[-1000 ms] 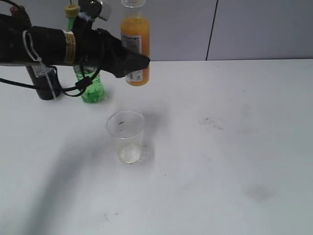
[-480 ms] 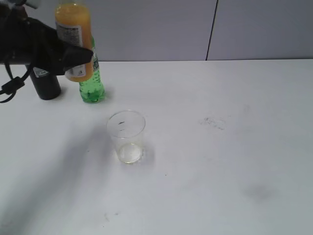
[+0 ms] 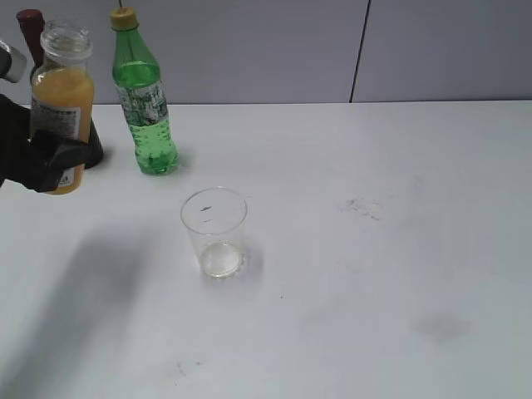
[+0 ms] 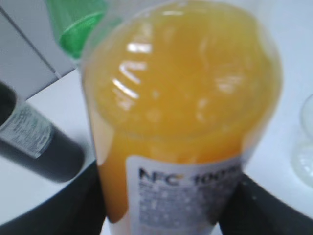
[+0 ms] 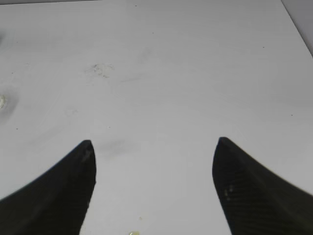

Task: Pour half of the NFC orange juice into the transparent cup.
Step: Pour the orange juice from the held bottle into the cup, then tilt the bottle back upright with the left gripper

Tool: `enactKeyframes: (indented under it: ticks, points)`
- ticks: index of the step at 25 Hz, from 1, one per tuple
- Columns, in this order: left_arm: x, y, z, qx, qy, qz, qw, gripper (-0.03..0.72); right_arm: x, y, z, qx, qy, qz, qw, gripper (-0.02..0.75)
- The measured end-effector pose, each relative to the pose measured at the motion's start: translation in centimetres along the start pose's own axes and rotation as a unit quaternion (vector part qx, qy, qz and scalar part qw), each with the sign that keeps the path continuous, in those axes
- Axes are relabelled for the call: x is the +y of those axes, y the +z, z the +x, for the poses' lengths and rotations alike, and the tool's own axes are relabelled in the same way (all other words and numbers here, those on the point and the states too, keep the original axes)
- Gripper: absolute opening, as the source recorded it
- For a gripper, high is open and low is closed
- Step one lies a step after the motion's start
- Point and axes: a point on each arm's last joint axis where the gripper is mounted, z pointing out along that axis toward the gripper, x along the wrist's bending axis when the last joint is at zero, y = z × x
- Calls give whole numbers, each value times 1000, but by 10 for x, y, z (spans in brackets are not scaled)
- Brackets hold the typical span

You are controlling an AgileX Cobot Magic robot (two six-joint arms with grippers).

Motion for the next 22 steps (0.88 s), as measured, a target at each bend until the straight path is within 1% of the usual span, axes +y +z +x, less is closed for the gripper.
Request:
enactKeyframes:
  ticks: [2,4,10,13,16,19,22]
  points:
    - [-4,0,5,27,0,21,999,478,0,0,0,0,0,0,1000,572]
    - [-7,-1,7,42,8,35,998,478,0,0,0,0,0,0,1000,572]
    - [-10,-1,10,61,59,59,995,478,0,0,0,0,0,0,1000,572]
    - [-11,-1,10,88,89,81,989,478,0,0,0,0,0,0,1000,572]
    - [-7,0,3,96,119,88,984,478,0,0,0,0,0,0,1000,572]
    - [-2,3,-10,83,140,81,983,478,0,0,0,0,0,0,1000,572]
    - [0,3,-17,95,158,89,979,478,0,0,0,0,0,0,1000,572]
